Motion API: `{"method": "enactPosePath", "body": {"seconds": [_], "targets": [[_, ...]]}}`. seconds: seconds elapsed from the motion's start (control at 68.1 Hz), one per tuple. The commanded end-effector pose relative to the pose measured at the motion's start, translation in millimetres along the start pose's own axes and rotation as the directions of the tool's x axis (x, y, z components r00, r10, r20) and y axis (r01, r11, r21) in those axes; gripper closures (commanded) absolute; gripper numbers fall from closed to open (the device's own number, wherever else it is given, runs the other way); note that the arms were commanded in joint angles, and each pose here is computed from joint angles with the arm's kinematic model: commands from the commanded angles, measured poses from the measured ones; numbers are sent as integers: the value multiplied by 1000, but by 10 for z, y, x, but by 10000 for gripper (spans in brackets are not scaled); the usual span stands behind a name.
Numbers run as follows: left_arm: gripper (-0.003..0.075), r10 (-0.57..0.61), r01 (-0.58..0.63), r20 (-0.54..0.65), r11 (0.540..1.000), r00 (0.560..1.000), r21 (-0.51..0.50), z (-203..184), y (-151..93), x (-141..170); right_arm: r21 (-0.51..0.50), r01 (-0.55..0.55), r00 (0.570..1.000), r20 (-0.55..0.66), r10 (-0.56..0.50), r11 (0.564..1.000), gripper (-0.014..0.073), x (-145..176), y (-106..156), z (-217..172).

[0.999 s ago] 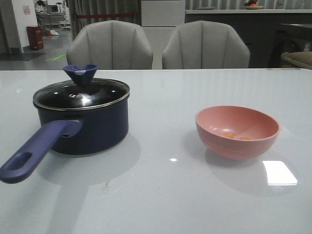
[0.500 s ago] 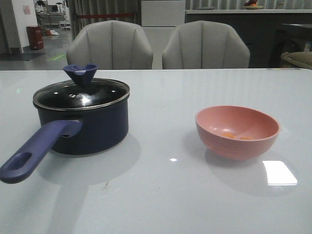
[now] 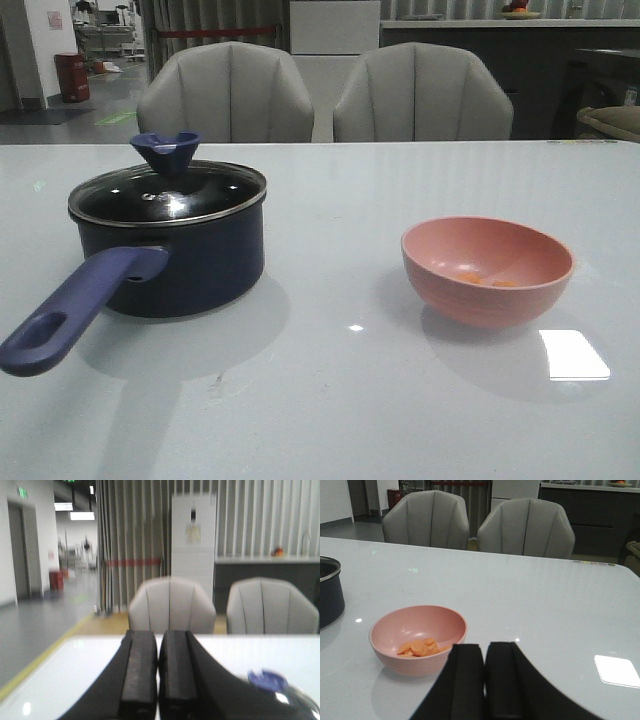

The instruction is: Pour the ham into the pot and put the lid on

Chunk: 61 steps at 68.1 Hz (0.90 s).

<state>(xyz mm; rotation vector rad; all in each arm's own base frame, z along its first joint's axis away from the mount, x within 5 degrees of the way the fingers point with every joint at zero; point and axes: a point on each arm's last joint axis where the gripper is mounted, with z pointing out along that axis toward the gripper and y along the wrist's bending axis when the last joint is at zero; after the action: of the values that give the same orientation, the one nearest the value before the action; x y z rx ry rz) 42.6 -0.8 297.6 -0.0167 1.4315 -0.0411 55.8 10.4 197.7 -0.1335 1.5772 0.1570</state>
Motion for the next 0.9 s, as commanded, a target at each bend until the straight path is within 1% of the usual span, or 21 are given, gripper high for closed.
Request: {"method": "enactPosePath", "body": {"seconds": [0.0,0.323,0.441,0.455,0.47,0.485,0.5,0.514,0.529,0.544,0.558,0.573,0.588,0.602,0.632,0.72,0.779,0.837,0.881], "targets": [[587,-33,34,-73,999,997,12,78,-20,-188,-1,5,994,112,-5,1000,434,-103,1,-22],[586,-32,33,-113,999,993,8,208,-17,-170,-1,5,994,112,-5,1000,434,-103,1,-22],[560,-32,33,-133,999,991,6,250,-17,-152,-1,5,994,112,-5,1000,434,-103,1,-22],[539,-32,33,-137,999,990,6,257,-17,-148,-1,5,994,112,-5,1000,434,-103,1,-22],[539,-32,33,-137,999,990,6,257,-17,-148,-1,5,994,112,-5,1000,434,-103,1,-22],[500,-32,33,-145,999,989,6,267,-16,-141,-1,5,994,112,-5,1000,434,-103,1,-22],[500,-32,33,-145,999,989,6,267,-16,-141,-1,5,994,112,-5,1000,434,-103,1,-22],[470,-32,33,-150,999,988,5,276,-16,-136,-1,5,994,112,-5,1000,434,-103,1,-22],[460,-32,33,-154,999,988,5,280,-16,-132,-1,5,994,112,-5,1000,434,-103,1,-22],[411,-32,33,-157,999,987,5,285,-16,-129,-1,5,994,112,-5,1000,434,-103,1,-22],[411,-32,33,-162,999,986,5,289,-16,-124,-1,5,994,112,-5,1000,434,-103,1,-22],[353,-32,33,-167,999,986,4,292,-16,-120,-1,5,994,112,-5,1000,434,-103,1,-22],[339,-32,33,-169,999,985,4,296,-16,-118,-1,5,994,112,-5,1000,434,-103,1,-22],[293,-32,33,-174,999,984,4,306,-16,-113,-1,5,994,112,-5,1000,434,-103,1,-22],[235,-32,33,-177,999,984,4,311,-16,-111,-1,5,994,112,-5,1000,434,-103,1,-22],[90,-34,35,-189,999,981,3,352,-16,-105,-1,5,994,112,-5,1000,434,-103,1,-22],[57,-34,35,-209,999,977,2,391,-17,-115,-1,5,994,112,-5,1000,434,-103,1,-22],[63,-33,35,-237,999,971,1,441,-20,-157,-1,5,994,112,-5,1000,434,-103,1,-22],[63,-33,34,-283,999,959,0,502,-23,-188,-1,5,994,112,-5,1000,434,-103,1,-22]]}}
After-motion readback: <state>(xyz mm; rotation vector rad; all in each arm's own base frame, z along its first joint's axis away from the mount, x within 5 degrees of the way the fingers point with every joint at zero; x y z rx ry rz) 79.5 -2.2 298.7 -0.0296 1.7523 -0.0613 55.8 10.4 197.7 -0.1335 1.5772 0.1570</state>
